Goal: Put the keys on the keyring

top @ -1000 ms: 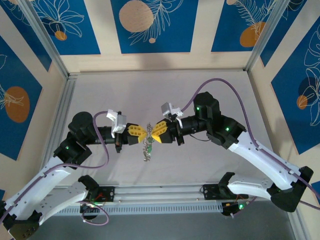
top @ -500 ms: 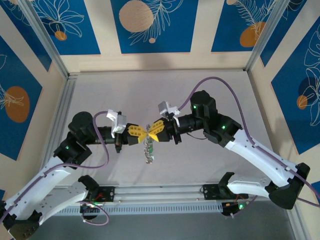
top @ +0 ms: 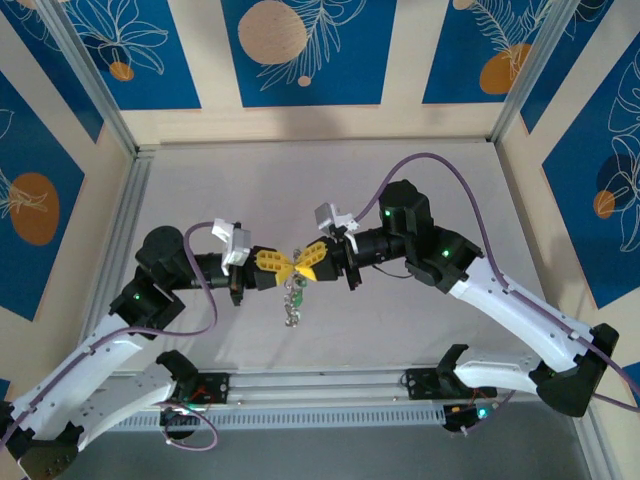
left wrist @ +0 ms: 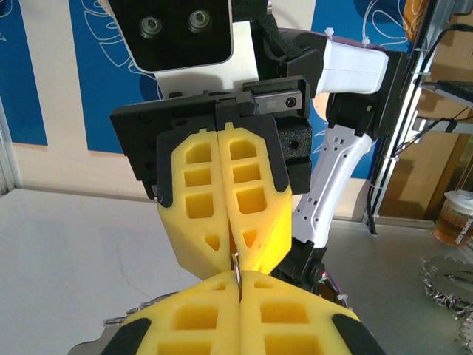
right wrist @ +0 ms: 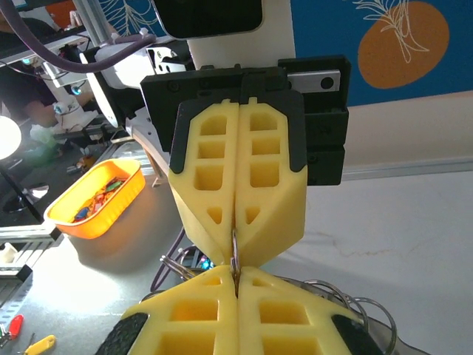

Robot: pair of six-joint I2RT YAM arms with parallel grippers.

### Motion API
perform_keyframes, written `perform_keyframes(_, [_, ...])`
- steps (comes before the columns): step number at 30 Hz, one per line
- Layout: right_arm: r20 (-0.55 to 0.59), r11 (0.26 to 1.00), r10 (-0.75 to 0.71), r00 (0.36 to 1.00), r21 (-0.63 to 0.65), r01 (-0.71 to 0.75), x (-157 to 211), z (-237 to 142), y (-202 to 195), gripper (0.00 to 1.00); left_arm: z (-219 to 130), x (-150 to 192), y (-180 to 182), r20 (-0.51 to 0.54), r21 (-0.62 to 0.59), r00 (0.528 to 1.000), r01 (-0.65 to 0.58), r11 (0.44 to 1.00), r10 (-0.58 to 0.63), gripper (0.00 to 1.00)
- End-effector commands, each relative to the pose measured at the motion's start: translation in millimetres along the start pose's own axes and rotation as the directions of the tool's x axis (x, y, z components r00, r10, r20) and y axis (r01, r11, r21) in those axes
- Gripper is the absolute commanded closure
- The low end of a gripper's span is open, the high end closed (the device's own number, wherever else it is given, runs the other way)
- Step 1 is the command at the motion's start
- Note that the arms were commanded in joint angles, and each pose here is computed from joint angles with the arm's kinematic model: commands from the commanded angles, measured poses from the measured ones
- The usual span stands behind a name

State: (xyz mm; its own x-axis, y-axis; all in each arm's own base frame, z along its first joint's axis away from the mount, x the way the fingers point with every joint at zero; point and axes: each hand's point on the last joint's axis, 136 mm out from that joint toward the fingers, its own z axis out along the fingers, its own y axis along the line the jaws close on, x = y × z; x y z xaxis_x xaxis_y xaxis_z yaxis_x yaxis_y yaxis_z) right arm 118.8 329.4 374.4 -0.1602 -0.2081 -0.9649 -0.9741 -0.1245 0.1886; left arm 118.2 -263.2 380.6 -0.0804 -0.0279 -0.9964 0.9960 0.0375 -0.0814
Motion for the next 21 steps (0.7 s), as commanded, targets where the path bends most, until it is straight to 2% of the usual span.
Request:
perform_keyframes(1, [-0.032, 0.999, -0.012, 0.999, 0.042, 0.013, 3, 3, -3, 1.0, 1, -25, -4, 0.085, 0.013, 0.993, -0.081, 0.997, 0.079, 1.0])
perform_keyframes(6, [-0.086, 0.986, -0.03, 0.996, 0.162, 0.044, 3, -8, -16, 1.0, -3, -22, 2, 0.007, -0.052, 0.996, -0.09, 0.995, 0.091, 1.0])
perform_keyframes(7, [-0.101, 0.982, -0.025, 0.995, 0.185, 0.044, 4, -10, -19, 1.0, -4, -20, 4, -0.015, -0.068, 0.996, -0.092, 0.993, 0.091, 0.98])
perform_keyframes(10, [-0.163, 0.965, -0.014, 0.986, 0.255, 0.056, 6, -17, -28, 1.0, -10, -16, 9, -0.078, -0.119, 0.994, -0.087, 0.989, 0.079, 0.8])
perform_keyframes(13, [-0.207, 0.948, -0.018, 0.978, 0.309, 0.083, 6, -25, -33, 1.0, -16, -12, 13, -0.137, -0.168, 0.988, -0.091, 0.982, 0.068, 0.76])
perform_keyframes(17, [-0.21, 0.949, -0.083, 0.974, 0.282, 0.141, -1, -31, -22, 1.0, -21, -8, 13, -0.186, -0.188, 0.981, -0.091, 0.978, 0.055, 0.75])
perform_keyframes(21, [-0.226, 0.967, -0.119, 0.967, 0.192, 0.164, -7, -29, -6, 1.0, -19, -8, 10, -0.195, -0.164, 0.98, -0.081, 0.983, 0.048, 0.74])
